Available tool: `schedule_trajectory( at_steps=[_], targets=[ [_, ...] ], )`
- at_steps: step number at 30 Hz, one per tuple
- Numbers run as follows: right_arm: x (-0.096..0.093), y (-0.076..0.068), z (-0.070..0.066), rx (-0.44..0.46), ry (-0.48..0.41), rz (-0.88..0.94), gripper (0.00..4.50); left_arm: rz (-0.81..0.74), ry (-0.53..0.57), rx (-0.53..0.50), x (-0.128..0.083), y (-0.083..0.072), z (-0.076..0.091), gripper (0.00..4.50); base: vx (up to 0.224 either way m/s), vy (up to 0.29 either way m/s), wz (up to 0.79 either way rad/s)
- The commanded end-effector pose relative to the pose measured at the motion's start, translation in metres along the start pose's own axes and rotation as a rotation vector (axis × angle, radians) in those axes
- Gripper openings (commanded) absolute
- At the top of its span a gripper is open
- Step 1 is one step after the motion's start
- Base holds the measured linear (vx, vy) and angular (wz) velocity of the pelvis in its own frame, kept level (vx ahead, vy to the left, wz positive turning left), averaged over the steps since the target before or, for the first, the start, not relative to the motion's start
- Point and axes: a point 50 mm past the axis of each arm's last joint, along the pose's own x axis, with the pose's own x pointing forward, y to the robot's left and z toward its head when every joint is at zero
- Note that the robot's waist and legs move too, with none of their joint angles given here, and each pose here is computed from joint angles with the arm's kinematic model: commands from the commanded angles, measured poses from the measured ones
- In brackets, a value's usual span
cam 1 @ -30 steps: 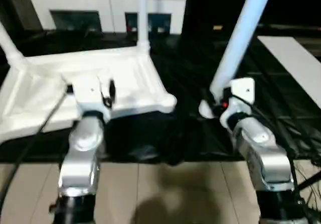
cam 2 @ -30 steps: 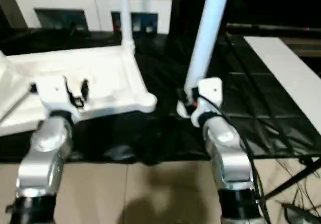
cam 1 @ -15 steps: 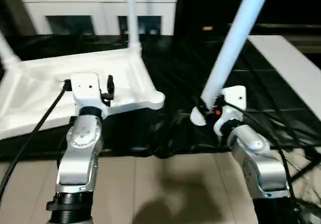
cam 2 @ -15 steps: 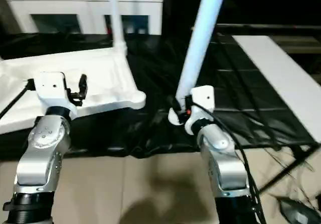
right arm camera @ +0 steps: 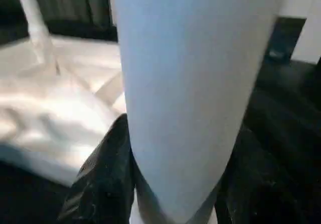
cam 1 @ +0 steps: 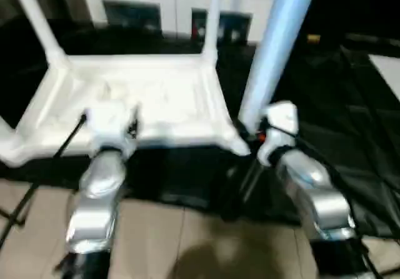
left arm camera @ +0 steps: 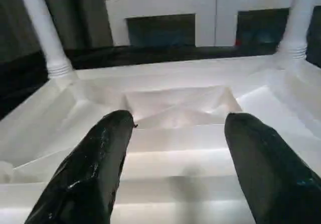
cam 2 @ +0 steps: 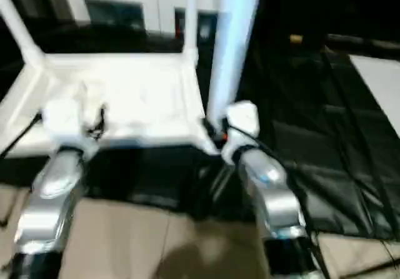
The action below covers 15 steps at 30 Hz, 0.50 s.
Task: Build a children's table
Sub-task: Insert table leg to table base
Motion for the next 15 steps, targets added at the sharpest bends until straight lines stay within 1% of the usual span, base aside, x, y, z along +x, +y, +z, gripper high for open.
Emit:
schedule_trajectory(
  at_steps=[1,3,5,7,8,10,12,15],
  targets=[
    [-0.006,-0.011,-0.001,0.017,-0.007,-0.049,1.85,-0.058,-0.005,0.004,-0.006,-0.012,-0.006,3.39,0.062,-0.05,0.34],
    [-0.008,-0.015,0.001,0.056,-0.028,-0.075,1.85,-0.091,-0.015,0.03,-0.013,-0.013,-0.015,3.39,0.085,-0.02,0.29],
    [-0.008,-0.015,0.001,0.059,-0.029,-0.077,1.85,-0.094,-0.016,0.032,-0.014,-0.013,-0.015,3.39,0.114,-0.042,-0.04],
    [-0.013,-0.022,0.006,0.043,-0.063,-0.096,1.85,-0.151,-0.018,0.011,-0.016,-0.016,-0.016,3.39,0.095,0.013,-0.01],
    [-0.013,-0.022,0.006,0.043,-0.063,-0.096,1.85,-0.151,-0.018,0.011,-0.016,-0.016,-0.016,3.39,0.098,0.042,-0.02],
    [-0.016,-0.028,0.009,0.043,-0.07,-0.101,1.85,-0.184,-0.035,0.007,-0.015,-0.019,-0.014,3.39,0.133,0.057,-0.02],
    [-0.017,-0.03,0.009,0.032,-0.062,-0.108,1.85,-0.197,-0.04,0.013,-0.014,-0.02,-0.014,3.39,0.096,0.03,0.02],
    [-0.02,-0.035,0.005,0.051,-0.047,-0.127,1.85,-0.228,-0.045,0.023,-0.014,-0.023,-0.015,3.39,0.067,-0.054,0.01]
  ],
)
